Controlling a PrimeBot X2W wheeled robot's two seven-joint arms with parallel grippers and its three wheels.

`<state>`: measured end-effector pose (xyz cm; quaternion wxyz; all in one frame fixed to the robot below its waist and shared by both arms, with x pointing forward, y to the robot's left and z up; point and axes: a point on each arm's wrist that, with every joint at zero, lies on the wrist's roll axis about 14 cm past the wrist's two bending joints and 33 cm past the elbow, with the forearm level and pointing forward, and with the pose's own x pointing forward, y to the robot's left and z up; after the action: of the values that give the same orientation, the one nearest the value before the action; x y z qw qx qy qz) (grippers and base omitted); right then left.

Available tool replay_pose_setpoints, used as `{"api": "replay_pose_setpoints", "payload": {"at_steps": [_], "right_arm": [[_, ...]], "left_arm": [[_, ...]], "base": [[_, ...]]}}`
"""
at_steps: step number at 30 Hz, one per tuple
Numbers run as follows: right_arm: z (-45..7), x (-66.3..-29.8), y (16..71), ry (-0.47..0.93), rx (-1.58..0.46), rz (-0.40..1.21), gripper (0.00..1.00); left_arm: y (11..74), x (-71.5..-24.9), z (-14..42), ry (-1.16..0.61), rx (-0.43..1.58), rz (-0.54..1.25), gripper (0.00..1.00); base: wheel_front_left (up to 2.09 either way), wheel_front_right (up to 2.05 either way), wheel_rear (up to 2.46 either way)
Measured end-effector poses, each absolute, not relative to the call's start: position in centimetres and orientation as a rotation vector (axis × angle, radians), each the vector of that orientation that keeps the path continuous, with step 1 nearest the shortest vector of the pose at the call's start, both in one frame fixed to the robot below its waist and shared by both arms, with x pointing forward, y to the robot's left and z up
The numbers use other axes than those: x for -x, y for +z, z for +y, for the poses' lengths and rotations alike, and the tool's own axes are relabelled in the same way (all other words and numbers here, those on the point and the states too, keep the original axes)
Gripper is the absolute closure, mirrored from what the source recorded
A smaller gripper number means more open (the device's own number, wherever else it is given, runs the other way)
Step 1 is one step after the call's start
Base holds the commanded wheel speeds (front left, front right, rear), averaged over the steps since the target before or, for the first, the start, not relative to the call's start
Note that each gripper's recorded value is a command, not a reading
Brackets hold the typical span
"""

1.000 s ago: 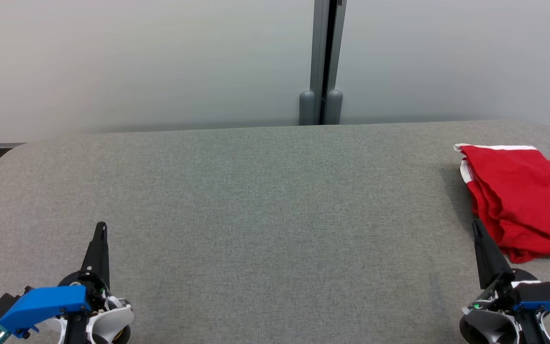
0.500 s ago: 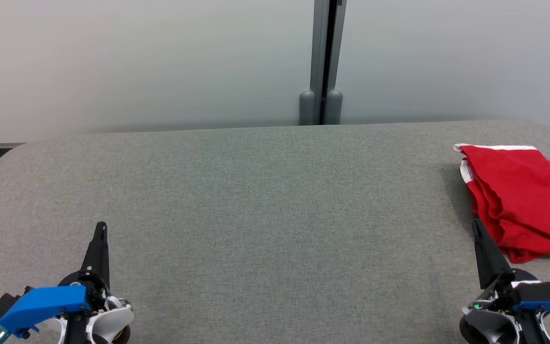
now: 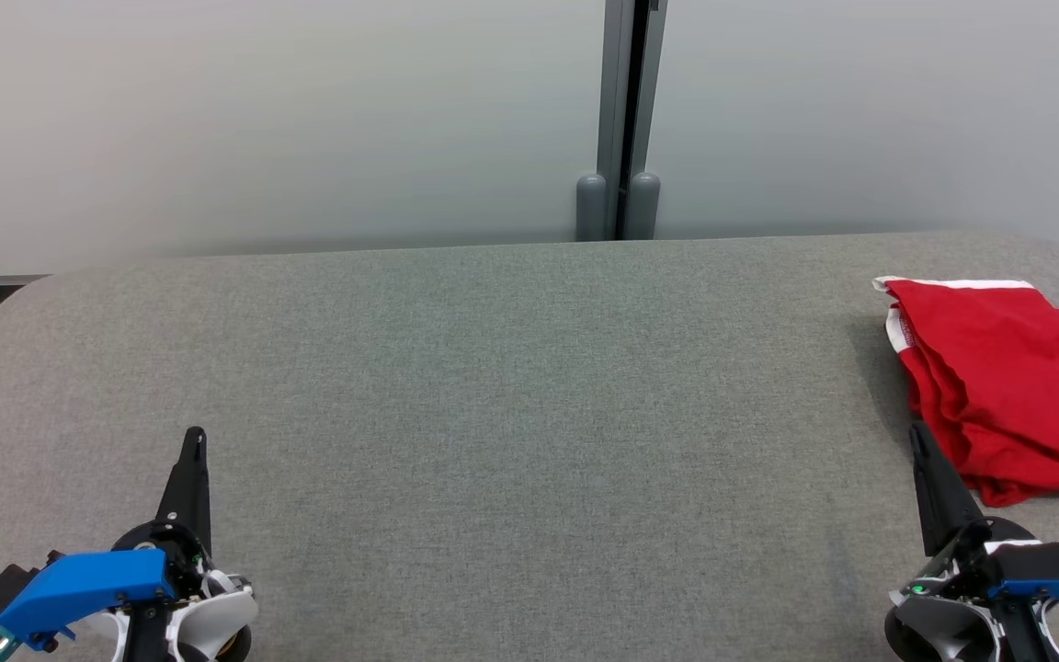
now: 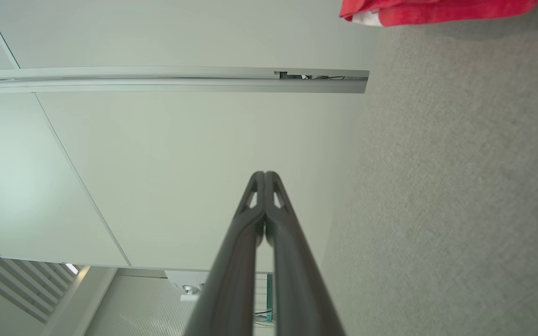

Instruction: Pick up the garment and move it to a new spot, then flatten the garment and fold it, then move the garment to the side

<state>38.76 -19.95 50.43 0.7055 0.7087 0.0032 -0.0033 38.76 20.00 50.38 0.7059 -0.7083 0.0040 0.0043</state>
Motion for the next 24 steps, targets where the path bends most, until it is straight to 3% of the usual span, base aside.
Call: {"api": "replay_pose_setpoints", "payload": {"at_steps": [24], "right_arm": [[-19.95, -38.76, 50.44, -0.007, -1.575, 0.007, 1.0]], "left_arm": [[50.39, -38.76, 20.0, 0.009, 1.574, 0.009, 1.0]], "base": [[0.0, 0.0, 0.0]]}}
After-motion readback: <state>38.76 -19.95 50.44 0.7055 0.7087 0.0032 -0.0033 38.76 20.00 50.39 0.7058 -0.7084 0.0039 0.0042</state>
